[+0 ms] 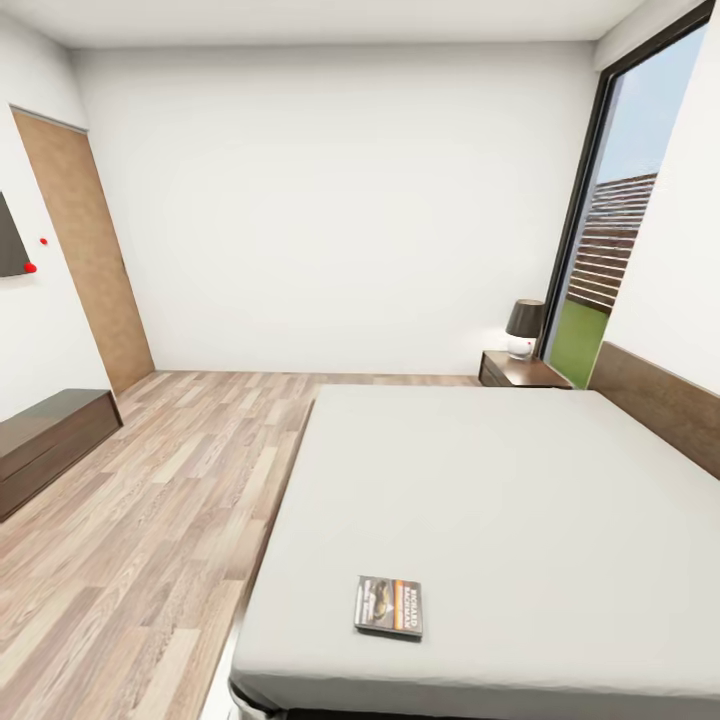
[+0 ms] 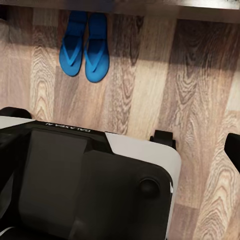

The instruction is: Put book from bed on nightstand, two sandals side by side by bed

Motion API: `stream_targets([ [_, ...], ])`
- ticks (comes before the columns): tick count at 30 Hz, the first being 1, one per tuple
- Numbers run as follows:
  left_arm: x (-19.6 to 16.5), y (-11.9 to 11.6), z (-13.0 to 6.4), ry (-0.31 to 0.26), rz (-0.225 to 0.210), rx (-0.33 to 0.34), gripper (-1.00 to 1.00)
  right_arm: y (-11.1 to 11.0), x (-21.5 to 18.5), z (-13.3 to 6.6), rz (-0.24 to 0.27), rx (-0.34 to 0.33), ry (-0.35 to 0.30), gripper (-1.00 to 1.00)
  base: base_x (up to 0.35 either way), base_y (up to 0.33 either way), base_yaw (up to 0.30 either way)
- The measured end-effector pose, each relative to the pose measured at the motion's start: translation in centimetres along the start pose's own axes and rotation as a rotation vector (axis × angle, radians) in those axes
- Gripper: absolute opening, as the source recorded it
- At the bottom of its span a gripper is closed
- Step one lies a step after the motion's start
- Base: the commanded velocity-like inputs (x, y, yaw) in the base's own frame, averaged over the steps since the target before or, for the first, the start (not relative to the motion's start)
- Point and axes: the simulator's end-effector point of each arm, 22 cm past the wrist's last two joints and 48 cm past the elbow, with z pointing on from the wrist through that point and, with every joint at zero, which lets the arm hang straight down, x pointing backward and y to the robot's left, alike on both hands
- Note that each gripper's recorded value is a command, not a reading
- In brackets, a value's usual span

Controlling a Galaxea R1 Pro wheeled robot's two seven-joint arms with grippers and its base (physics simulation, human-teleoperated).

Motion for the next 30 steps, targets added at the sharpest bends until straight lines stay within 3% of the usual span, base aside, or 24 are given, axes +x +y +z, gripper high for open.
stream_targets([
  [30, 0.22, -0.35, -0.02, 0.0, 0.001, 0.005, 1.0, 0.16, 0.0, 0.05, 0.0, -0.002, 0.0, 1.0, 0.02, 0.014, 0.0],
])
